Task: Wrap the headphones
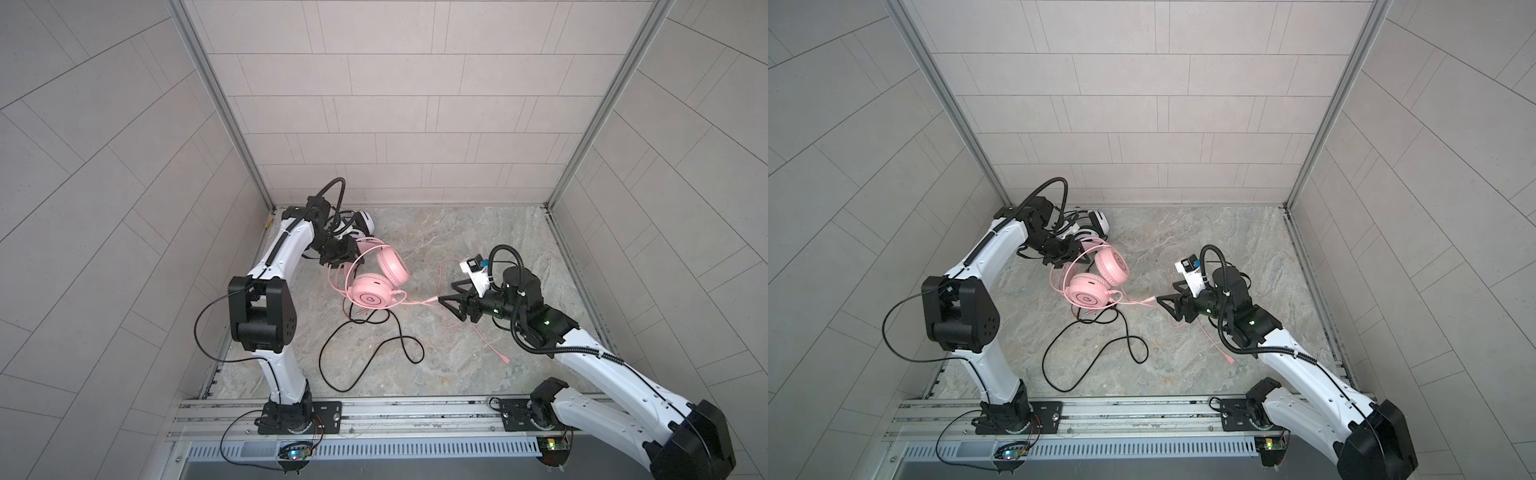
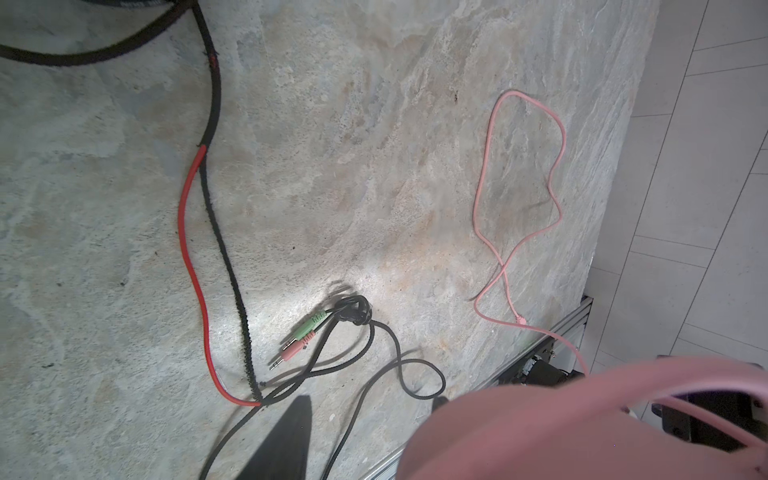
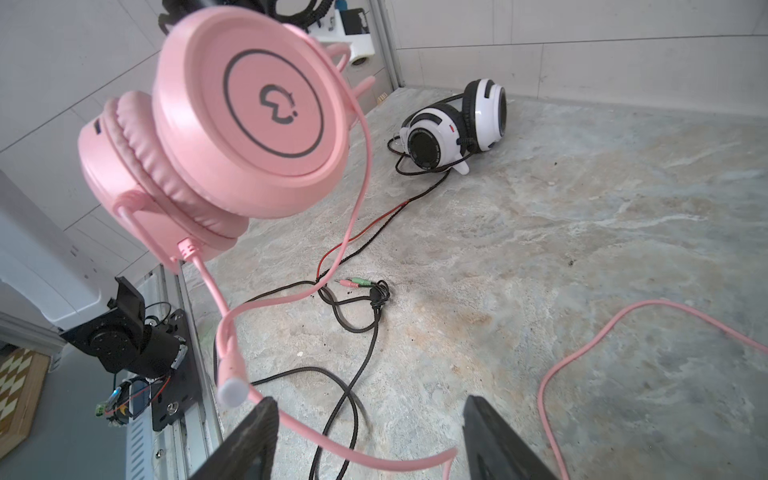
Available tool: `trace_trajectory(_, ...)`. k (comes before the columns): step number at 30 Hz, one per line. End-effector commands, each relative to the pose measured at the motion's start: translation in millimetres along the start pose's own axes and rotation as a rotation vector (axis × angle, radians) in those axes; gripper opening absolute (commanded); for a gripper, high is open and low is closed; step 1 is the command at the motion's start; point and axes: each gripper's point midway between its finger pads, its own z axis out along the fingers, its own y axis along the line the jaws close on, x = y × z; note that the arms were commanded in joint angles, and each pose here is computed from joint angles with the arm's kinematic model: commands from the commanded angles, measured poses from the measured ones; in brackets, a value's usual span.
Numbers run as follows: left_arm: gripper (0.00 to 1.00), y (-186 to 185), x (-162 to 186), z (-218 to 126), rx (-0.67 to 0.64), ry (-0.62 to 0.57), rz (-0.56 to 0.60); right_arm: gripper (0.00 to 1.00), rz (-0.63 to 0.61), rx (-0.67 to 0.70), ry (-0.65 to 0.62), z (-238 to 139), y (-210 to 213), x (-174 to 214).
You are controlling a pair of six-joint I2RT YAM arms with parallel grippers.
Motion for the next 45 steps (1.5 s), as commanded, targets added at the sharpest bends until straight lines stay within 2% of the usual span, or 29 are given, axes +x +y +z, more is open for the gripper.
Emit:
trace_trajectory(1,0.00,-15.0,3.0,-10.5,0.065,0.005,-0.006,0.71,-0.077,-0.028,-0.006,6.1,13.0,-8.9)
trace_trajectory(6,0.00,-11.5,2.6,-11.7,0.064,0.009,-0.014,0.69,-0.098,-0.084,0.013,15.0,31.1,-12.1)
trace_trajectory(12,0.00,-15.7,2.1,-15.5,0.073,-0.003,-0.005,0.68,-0.118,-0.074,0.074,30.3,27.2,1.3)
trace_trajectory(15,0.00,-16.1,2.8,-15.3,0.076,-0.001,-0.009,0.63,-0.120,-0.079,0.083,37.5,28.5,3.7)
trace_trajectory(18,0.00,-15.6,2.8,-15.5,0.077,-0.004,-0.010,0.47,-0.120,-0.078,0.087,41.9,28.7,2.7)
trace_trajectory(22,0.00,-13.9,4.7,-13.5,0.073,0.004,-0.010,0.15,-0.125,-0.062,0.075,40.2,27.4,-1.5)
trace_trajectory(24,0.00,-12.7,5.7,-11.9,0.071,0.008,-0.011,0.07,-0.134,-0.056,0.066,35.7,28.8,-7.5)
trace_trajectory(29,0.00,-4.1,6.5,-6.3,0.042,0.020,-0.018,0.02,-0.162,-0.033,0.022,17.7,34.0,-30.4)
trace_trajectory(35,0.00,0.7,7.9,-3.7,0.026,0.029,-0.022,0.04,-0.171,-0.041,-0.024,1.7,42.8,-61.9)
trace_trajectory(45,0.00,-5.7,16.3,-6.9,0.055,0.026,0.000,0.04,-0.089,0.049,-0.083,-8.6,17.7,-88.1)
